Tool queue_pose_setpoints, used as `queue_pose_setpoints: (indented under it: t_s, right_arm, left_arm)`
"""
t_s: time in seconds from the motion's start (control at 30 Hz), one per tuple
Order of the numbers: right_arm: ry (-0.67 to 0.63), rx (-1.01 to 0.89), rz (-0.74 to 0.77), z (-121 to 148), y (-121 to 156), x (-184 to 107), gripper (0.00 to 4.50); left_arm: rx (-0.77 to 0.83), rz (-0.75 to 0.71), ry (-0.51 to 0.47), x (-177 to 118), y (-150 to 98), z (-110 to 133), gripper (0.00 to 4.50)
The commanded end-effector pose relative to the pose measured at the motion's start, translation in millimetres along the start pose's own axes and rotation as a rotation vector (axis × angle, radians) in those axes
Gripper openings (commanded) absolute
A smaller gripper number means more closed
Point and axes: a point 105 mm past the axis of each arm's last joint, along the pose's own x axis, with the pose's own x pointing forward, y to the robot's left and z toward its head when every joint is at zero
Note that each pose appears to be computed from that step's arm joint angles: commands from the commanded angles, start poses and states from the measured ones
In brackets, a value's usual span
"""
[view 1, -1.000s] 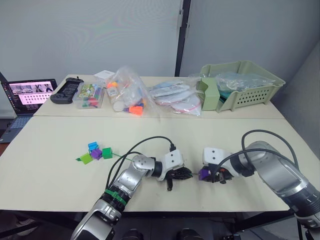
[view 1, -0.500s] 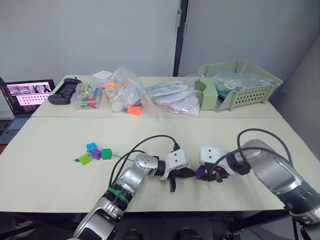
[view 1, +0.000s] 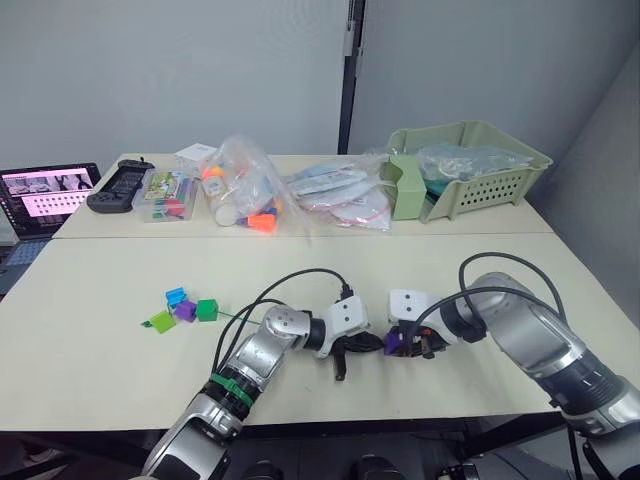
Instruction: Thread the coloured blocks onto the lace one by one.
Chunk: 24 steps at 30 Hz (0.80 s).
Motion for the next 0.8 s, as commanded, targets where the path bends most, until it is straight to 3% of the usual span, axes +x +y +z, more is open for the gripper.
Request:
queue_pose_setpoints:
  t_s: [0.03, 0.37, 0.53, 0.57, 0.8]
  right_arm:
    - [-0.036, -0.027, 0.021, 12, 5, 13, 1.15]
    - [-0.038, -0.004, 0.006, 7, 4, 11, 1.15]
    - [-0.047, -0.009, 0.003, 7, 6, 11, 1.15]
    - [-0.052, -0.012, 0.005, 7, 6, 10, 1.95]
    - [-0.074, -0.002, -0.021, 12, 5, -14, 4.23]
  left_arm:
    - [0.021, -0.031, -0.064, -3, -4, 21, 1.24]
    - [0.067, -0.047, -0.023, -22, -2, 23, 4.49]
    - [0.068, -0.042, -0.018, -23, -3, 21, 4.5]
    - [0.069, -0.039, -0.017, -24, -2, 20, 4.5]
    - [0.088, -0.029, -0.005, -28, 1, 18, 4.5]
